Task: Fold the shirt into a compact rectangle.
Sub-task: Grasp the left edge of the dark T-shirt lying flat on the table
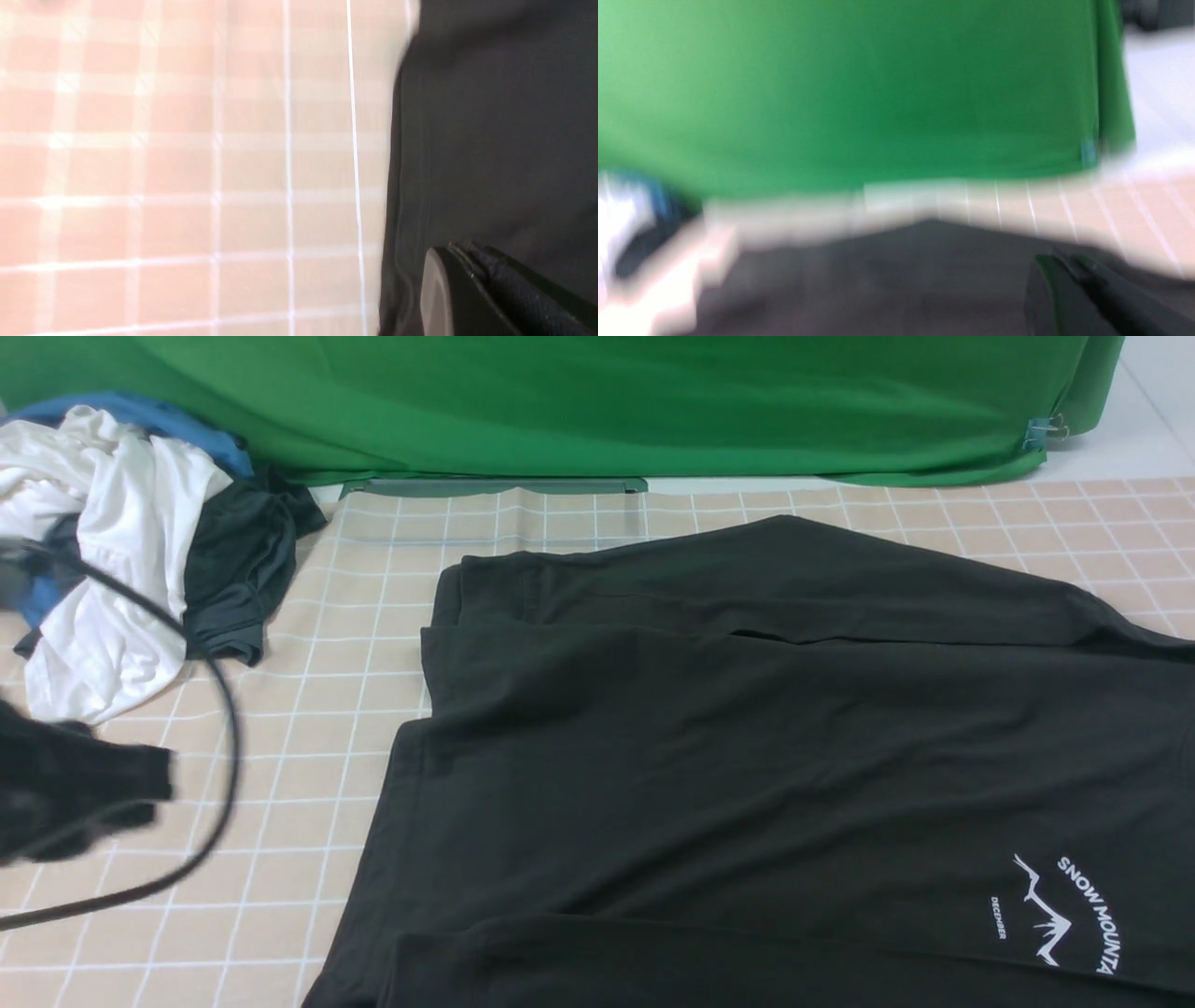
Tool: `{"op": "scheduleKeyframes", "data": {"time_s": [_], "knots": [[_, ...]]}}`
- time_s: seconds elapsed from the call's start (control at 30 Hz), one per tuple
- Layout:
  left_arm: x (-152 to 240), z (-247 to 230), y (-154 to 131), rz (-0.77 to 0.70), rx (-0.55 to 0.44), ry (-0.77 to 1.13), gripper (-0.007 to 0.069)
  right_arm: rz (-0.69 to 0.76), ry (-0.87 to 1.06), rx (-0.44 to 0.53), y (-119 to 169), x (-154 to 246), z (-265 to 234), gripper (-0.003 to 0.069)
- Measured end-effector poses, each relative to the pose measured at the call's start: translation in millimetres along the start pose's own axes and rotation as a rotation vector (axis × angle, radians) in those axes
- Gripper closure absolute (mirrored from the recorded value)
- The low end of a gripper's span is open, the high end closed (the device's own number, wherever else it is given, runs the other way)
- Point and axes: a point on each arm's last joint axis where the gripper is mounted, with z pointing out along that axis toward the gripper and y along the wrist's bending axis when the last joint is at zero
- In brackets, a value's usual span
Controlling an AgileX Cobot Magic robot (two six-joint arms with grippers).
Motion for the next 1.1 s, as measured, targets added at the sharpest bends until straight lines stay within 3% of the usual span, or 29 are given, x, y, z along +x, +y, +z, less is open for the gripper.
{"op": "scheduleKeyframes", "data": {"time_s": [0.03,0.2,0.5,0.57,0.9,1.0,1.1], "knots": [[-3,14,-2,0.016,0.023,0.058,0.0610,-0.054,0.154,-0.038,4,-2,9,0.0619],[-3,68,-34,0.149,0.028,0.260,0.0610,-0.219,0.516,-0.096,24,0,43,0.0620],[14,129,-77,0.273,-0.020,0.381,0.0592,-0.316,0.630,-0.250,56,16,63,0.0620],[15,138,-78,0.277,-0.025,0.393,0.0553,-0.315,0.611,-0.274,59,15,63,0.0620],[18,157,-77,0.278,-0.039,0.420,0.0193,-0.286,0.572,-0.292,63,12,64,0.0620],[17,158,-78,0.264,-0.031,0.417,0.0153,-0.282,0.567,-0.296,63,12,64,0.0620],[18,158,-80,0.272,-0.013,0.417,0.0164,-0.280,0.561,-0.297,64,11,65,0.0620]]}}
